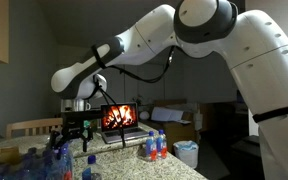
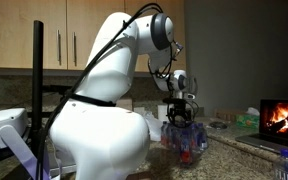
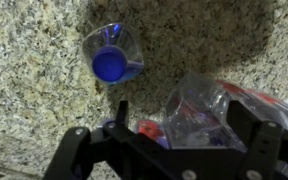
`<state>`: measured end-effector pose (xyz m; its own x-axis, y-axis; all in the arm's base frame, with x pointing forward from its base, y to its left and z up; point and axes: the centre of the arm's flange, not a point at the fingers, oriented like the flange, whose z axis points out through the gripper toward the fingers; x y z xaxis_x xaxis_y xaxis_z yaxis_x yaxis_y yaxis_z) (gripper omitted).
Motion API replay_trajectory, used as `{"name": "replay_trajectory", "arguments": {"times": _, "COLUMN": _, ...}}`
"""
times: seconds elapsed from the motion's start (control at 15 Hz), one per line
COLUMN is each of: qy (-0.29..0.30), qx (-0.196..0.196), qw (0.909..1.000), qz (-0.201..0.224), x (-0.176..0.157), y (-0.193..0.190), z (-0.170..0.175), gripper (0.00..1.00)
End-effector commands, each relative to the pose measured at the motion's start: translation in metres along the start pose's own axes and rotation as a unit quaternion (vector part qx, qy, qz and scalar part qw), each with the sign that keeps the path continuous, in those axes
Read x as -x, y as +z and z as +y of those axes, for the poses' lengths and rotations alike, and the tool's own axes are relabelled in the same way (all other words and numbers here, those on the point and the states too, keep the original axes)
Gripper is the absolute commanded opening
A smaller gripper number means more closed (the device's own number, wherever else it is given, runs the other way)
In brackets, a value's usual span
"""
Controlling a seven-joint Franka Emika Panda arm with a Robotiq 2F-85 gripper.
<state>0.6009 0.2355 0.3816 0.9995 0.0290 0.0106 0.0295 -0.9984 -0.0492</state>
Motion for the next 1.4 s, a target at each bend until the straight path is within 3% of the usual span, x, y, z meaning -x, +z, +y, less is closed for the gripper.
{"name": "replay_trajectory", "arguments": {"times": 0.0, "qy": 0.047, "qx": 0.020, "qw": 0.9981, "qz": 0.033, "x": 0.016, "y": -0.020, "z": 0.018, "gripper": 1.00}}
{"name": "replay_trajectory", "arguments": {"times": 0.73, "qy": 0.104, "qx": 0.029, "qw": 0.9941, "qz": -0.002, "x": 0.038, "y": 0.005, "z": 0.043, "gripper": 1.00}}
{"name": "replay_trajectory", "arguments": {"times": 1.2, "qy": 0.113, "qx": 0.038, "qw": 0.9928, "qz": -0.011, "x": 0.035, "y": 0.027, "z": 0.049, "gripper": 1.00}}
{"name": "replay_trajectory", "arguments": {"times": 1.27, "qy": 0.113, "qx": 0.039, "qw": 0.9927, "qz": -0.012, "x": 0.035, "y": 0.028, "z": 0.050, "gripper": 0.75}}
{"name": "replay_trajectory", "arguments": {"times": 1.33, "qy": 0.113, "qx": 0.043, "qw": 0.9925, "qz": -0.015, "x": 0.035, "y": 0.030, "z": 0.052, "gripper": 0.74}}
